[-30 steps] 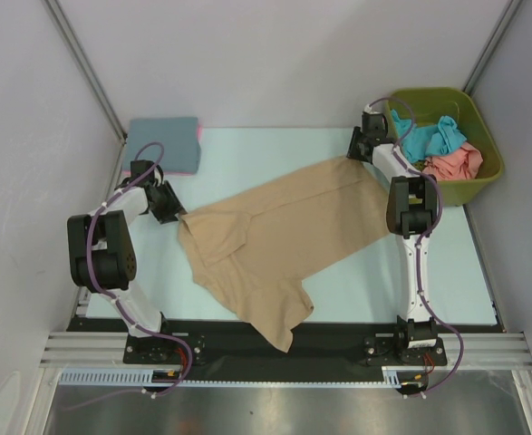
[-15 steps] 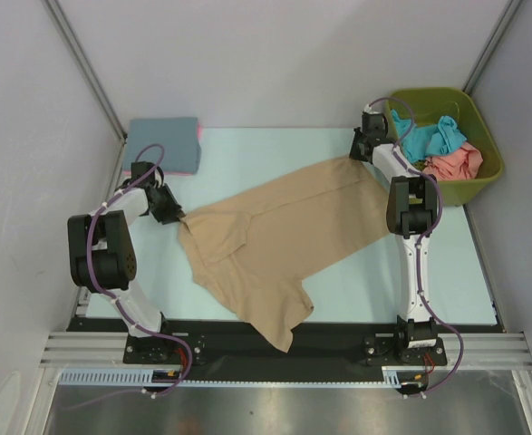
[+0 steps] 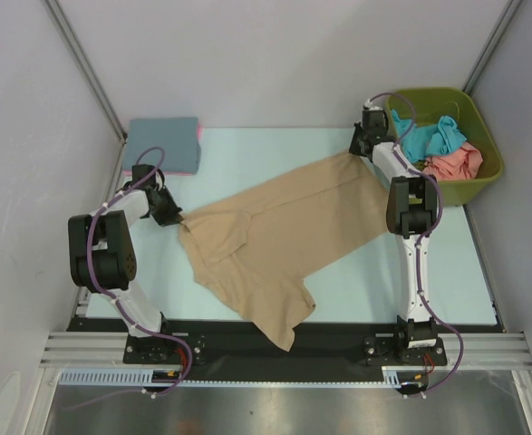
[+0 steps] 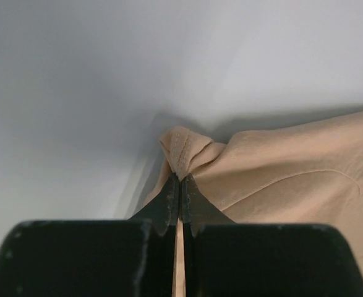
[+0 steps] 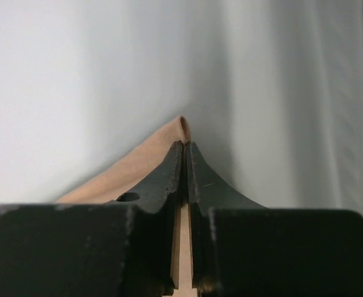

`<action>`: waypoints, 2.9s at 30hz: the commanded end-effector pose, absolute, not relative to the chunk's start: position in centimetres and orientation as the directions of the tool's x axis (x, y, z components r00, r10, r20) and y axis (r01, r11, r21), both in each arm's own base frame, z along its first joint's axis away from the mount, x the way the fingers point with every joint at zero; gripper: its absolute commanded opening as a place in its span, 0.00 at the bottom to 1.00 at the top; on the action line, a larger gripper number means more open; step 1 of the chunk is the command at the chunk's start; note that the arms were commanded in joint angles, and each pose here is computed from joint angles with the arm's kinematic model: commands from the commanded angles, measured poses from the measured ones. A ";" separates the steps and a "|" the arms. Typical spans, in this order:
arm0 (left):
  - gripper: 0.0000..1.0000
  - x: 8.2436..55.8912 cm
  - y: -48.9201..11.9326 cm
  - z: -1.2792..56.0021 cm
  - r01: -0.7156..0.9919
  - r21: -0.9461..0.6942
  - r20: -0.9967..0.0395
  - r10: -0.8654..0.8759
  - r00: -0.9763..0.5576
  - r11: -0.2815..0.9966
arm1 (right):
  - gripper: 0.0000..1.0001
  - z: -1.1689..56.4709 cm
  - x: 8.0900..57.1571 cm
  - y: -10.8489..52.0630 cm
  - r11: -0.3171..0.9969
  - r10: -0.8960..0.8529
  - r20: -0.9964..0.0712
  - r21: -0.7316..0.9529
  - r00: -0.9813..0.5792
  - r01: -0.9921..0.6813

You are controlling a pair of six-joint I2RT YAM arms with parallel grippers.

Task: Fold and stack the t-shirts
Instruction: Fold the tshirt

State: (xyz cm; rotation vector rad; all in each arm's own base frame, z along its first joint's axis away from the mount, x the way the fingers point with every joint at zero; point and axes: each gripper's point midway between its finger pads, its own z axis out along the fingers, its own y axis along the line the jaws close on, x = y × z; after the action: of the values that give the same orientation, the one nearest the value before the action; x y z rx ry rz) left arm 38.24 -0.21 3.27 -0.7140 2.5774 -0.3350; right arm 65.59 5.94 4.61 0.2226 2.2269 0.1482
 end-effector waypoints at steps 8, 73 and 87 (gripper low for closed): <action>0.01 37.7 -0.5 3.8 -0.433 -0.353 -0.371 -0.549 -0.749 0.830 | 0.41 10.0 68.3 6.1 0.967 0.251 -0.841 0.234 -0.480 0.095; 0.55 35.6 1.4 10.2 -0.458 -0.276 -0.518 -0.532 -0.670 0.845 | 0.58 14.6 65.5 5.1 0.969 0.240 -0.816 0.169 -0.526 0.180; 0.74 33.8 -1.6 5.1 -0.455 -0.337 -0.363 -0.560 -0.745 0.824 | 0.50 12.0 57.6 10.8 0.970 0.219 -0.681 0.231 -0.699 0.078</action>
State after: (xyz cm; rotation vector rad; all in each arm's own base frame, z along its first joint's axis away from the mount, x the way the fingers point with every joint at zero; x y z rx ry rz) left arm 33.31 -0.69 5.77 -0.7386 2.5488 -0.2613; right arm 58.90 8.36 9.02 0.2603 2.3590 0.1660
